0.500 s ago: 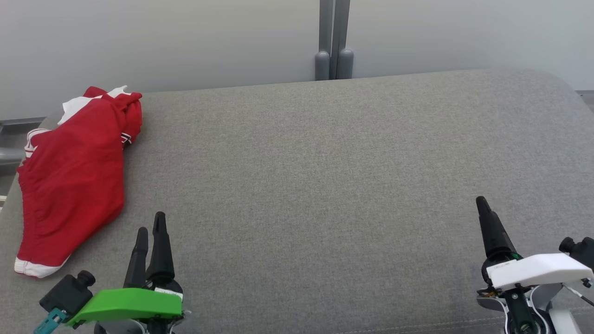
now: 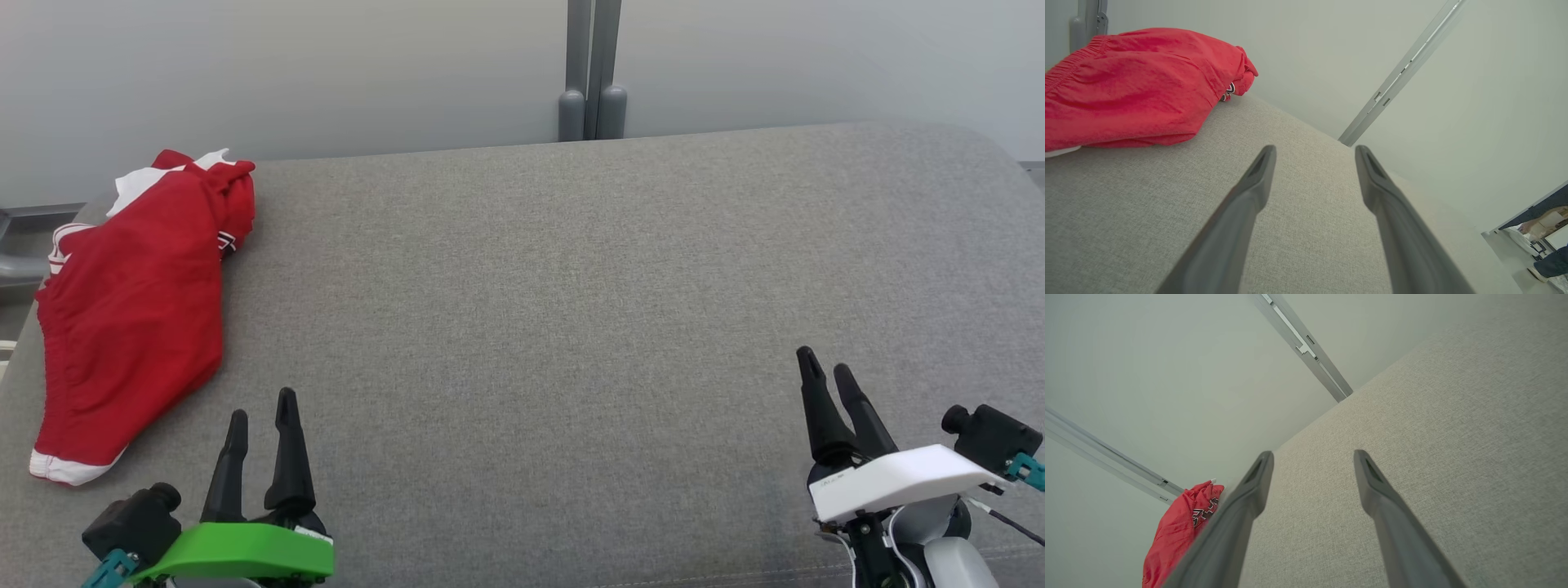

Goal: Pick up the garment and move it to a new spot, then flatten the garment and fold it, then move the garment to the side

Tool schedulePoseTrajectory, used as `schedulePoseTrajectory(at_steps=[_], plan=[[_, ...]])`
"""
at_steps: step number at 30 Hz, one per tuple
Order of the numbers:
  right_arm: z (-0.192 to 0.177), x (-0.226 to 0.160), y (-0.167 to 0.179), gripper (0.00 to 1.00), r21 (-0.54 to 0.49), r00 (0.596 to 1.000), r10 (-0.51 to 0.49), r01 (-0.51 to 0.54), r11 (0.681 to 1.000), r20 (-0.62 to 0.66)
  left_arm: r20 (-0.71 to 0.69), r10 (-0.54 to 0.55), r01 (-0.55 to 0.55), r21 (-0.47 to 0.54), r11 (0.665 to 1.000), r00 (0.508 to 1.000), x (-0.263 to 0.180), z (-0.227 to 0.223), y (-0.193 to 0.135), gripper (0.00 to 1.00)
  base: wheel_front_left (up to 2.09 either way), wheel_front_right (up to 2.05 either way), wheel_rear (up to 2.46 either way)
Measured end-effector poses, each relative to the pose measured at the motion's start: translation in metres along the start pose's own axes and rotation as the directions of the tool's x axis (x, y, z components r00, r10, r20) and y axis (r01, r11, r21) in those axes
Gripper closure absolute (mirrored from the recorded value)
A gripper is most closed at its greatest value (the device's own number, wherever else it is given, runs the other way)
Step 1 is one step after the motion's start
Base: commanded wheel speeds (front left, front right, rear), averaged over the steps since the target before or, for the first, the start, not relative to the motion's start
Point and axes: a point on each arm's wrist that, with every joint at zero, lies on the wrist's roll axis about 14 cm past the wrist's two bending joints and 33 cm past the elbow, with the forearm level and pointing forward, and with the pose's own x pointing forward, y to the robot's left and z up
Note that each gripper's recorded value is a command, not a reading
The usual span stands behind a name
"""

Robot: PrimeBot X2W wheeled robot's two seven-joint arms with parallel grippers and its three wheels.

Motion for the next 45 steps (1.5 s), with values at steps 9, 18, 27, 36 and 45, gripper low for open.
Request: schedulePoseTrajectory(at_steps=[9, 18, 27, 36, 45], plan=[[-0.009, 0.0, 0.011, 0.0, -0.128, 0.999, 0.039, -0.041, 0.991, -0.017, -0.012, 0.023, -0.021, 0.142, 0.99, 1.0, -0.007, -0.004, 0.009, 0.0, 0.0, 0.0, 0.0], [-0.015, 0.0, 0.024, 0.0, -0.236, 0.996, 0.084, -0.087, 0.968, -0.023, -0.015, 0.034, -0.029, 0.268, 0.963, 0.999, -0.013, -0.007, 0.013, 0.0, 0.0, 0.0, 0.0], [-0.018, -0.001, 0.031, 0.0, -0.315, 0.993, 0.115, -0.117, 0.942, -0.023, -0.011, 0.023, -0.017, 0.358, 0.933, 1.0, -0.016, -0.007, 0.013, 0.0, 0.0, 0.0, 0.0], [-0.024, -0.001, 0.038, 0.0, -0.381, 0.989, 0.146, -0.148, 0.913, -0.033, -0.03, 0.03, -0.014, 0.42, 0.908, 0.999, -0.018, -0.013, 0.019, 0.0, 0.0, 0.0, 0.0], [-0.032, -0.001, 0.045, 0.0, -0.438, 0.983, 0.178, -0.182, 0.881, -0.05, -0.029, 0.038, -0.021, 0.46, 0.888, 0.999, -0.02, -0.014, 0.025, 0.0, 0.0, 0.0, 0.0]])
